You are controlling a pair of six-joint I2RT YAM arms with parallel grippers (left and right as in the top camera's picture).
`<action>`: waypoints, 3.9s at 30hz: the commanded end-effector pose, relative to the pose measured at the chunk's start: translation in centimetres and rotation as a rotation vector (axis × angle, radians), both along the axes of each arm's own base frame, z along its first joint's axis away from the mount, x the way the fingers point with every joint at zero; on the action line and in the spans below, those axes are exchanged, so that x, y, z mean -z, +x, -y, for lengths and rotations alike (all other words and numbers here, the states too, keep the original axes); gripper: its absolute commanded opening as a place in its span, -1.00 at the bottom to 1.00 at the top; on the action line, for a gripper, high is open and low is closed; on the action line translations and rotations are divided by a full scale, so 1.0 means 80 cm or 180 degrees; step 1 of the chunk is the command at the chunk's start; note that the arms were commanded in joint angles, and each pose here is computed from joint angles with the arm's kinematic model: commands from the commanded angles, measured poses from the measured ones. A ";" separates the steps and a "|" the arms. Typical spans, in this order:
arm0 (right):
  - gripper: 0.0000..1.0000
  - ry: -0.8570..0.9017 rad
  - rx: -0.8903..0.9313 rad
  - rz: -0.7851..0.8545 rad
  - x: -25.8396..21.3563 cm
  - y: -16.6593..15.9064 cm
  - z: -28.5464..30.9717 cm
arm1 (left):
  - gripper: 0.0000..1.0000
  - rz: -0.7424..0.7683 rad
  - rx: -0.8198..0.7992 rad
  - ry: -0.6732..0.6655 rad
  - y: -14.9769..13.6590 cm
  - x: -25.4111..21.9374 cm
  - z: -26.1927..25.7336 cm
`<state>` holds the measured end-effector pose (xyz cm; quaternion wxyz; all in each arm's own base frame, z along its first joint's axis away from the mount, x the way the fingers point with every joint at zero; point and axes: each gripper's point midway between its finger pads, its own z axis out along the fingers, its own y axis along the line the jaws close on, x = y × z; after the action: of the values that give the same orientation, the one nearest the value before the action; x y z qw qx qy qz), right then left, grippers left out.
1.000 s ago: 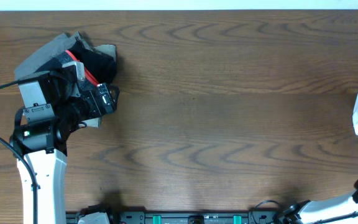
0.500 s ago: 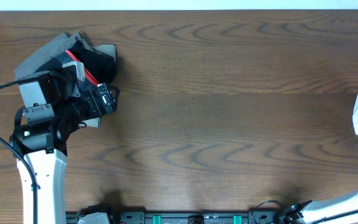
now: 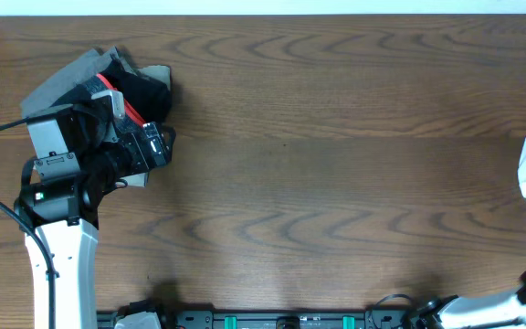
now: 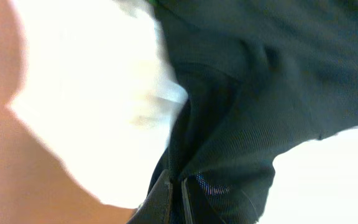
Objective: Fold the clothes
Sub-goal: 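Grasp the black polo shirt at the table's right edge with the right gripper, then drag the black polo shirt leftward onto the table center with right gripper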
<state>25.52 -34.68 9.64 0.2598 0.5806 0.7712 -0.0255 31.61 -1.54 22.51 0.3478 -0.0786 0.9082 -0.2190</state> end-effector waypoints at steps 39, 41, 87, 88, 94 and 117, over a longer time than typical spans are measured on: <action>0.19 0.0142 -0.0347 -0.0739 0.087 0.072 -0.059 | 0.96 -0.0009 0.0030 -0.0055 -0.002 -0.007 0.004; 0.19 0.0218 -0.0451 -0.0651 0.102 0.079 -0.057 | 0.96 -0.0008 0.0030 -0.0055 -0.002 -0.007 0.004; -0.97 0.0301 -0.4404 0.1599 -0.148 0.236 -0.679 | 0.96 -0.0027 -0.0052 0.0034 -0.001 -0.004 -0.003; -0.97 0.0359 -0.4554 0.1554 -0.137 0.227 -0.707 | 0.96 -0.0027 -0.0052 0.0034 -0.001 -0.004 -0.003; -0.97 0.0732 -0.5380 0.1250 -0.068 0.162 -0.834 | 0.96 -0.0027 -0.0052 0.0036 -0.001 -0.004 -0.003; 0.33 -0.0061 -0.3303 0.0668 -0.069 0.260 -0.486 | 0.97 -0.0359 0.0987 0.0428 0.008 0.062 0.093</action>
<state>45.64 10.58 16.37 0.3236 0.0246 0.9219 0.2116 31.49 -8.27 18.73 0.2723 0.0389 0.9334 -0.2305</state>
